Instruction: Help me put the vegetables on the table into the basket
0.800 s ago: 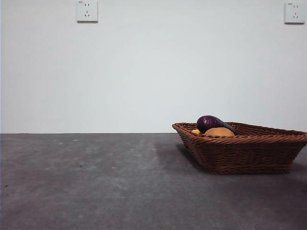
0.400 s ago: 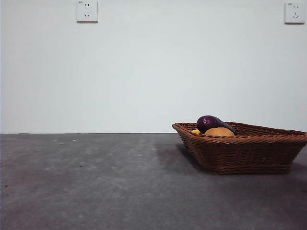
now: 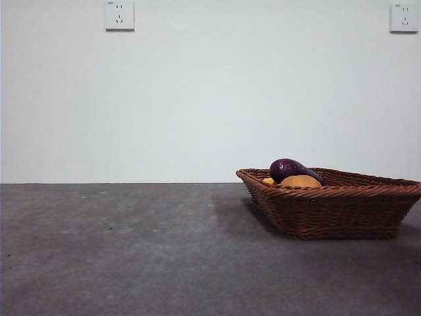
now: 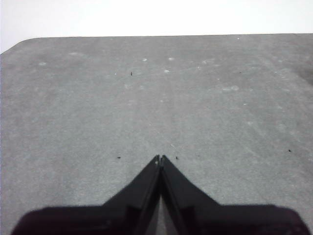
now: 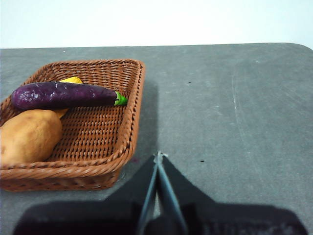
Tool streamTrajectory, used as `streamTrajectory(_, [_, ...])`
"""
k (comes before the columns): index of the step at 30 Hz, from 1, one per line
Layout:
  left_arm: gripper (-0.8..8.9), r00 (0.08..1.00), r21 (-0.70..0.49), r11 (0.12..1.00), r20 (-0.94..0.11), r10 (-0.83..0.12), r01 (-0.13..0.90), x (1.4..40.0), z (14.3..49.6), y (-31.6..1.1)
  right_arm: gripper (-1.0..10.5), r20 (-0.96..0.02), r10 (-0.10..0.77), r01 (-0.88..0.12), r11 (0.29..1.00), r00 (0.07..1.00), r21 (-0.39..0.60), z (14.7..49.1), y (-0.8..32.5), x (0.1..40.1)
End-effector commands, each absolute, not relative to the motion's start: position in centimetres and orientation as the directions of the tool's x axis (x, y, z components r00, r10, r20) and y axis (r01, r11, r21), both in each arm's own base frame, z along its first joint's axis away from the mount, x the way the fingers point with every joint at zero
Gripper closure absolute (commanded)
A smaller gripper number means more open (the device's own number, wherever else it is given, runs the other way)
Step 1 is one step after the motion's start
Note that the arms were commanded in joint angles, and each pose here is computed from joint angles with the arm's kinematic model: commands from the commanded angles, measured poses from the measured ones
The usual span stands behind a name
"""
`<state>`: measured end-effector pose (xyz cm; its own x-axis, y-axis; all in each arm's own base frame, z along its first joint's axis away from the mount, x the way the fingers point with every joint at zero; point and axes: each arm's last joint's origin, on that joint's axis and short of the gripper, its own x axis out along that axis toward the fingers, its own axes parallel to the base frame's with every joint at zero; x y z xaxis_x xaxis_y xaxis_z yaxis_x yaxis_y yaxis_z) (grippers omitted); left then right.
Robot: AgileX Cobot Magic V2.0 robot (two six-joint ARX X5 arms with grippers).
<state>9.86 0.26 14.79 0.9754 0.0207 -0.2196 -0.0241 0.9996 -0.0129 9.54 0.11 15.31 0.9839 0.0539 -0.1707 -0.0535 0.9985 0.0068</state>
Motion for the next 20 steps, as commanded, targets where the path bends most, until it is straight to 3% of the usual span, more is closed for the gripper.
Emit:
streamTrajectory(1, [8.16,0.974,-0.019,1.0,-0.225,0.018,-0.023,9.89,14.48,0.23,9.5,-0.17,0.05,-0.048,0.999,0.984,0.017,15.09,0.1,9.58])
streamTrajectory(20, [8.16,0.974,-0.019,1.0,-0.226,0.018,-0.023,9.9,14.48,0.23,9.5,-0.176,0.046,-0.044,0.999,0.983,0.016,15.05,0.09,9.58])
